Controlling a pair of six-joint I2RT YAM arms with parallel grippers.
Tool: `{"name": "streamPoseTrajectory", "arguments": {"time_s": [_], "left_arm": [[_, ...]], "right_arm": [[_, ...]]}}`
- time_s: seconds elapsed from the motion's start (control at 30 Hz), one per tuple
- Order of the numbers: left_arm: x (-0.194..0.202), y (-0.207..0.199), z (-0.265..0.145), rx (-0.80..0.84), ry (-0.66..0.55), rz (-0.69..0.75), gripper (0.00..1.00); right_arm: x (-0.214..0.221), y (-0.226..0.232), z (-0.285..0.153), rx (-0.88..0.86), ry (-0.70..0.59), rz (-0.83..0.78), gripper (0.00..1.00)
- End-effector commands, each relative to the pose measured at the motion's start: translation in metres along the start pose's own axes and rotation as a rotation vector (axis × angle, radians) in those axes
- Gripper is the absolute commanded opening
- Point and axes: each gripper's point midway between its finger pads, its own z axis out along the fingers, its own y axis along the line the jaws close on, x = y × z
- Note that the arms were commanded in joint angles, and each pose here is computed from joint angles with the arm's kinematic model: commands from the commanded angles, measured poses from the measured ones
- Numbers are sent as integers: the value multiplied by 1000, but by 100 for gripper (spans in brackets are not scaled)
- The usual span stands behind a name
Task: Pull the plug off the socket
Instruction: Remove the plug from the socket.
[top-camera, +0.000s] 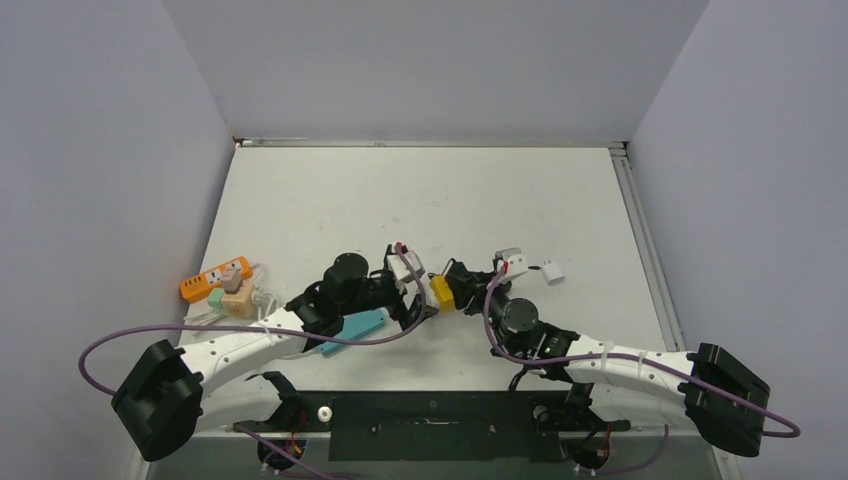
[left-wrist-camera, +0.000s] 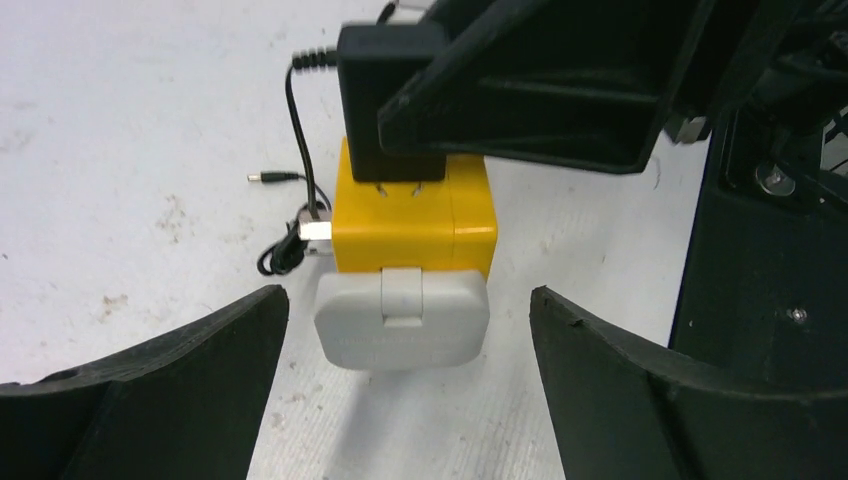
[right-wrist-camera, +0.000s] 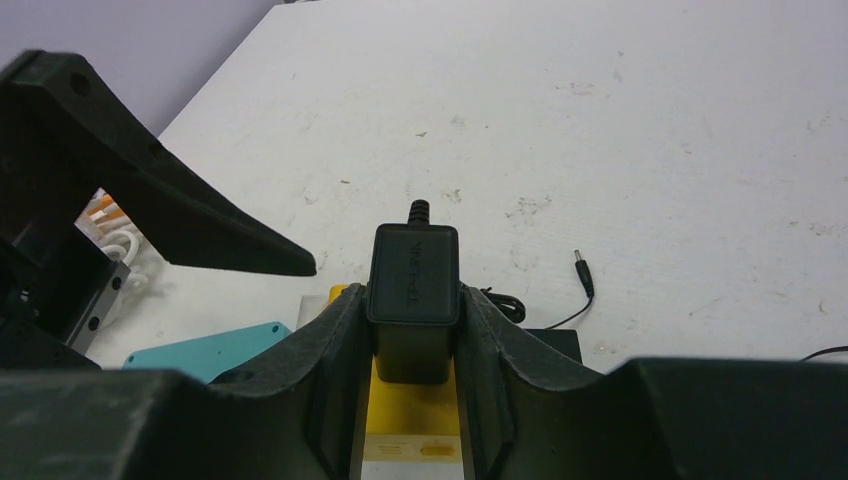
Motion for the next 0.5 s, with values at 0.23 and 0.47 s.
{"name": "streamPoseTrajectory", "arguments": {"time_s": [0.23,0.47], "left_arm": [[-43,-1,7,15,-149,68,93],[-36,2,12,-2,-112,62,94]], "right_arm": [[-51,40,5,-106,-123,109,5],[-54,48,5,-127,-129,119,5]]}}
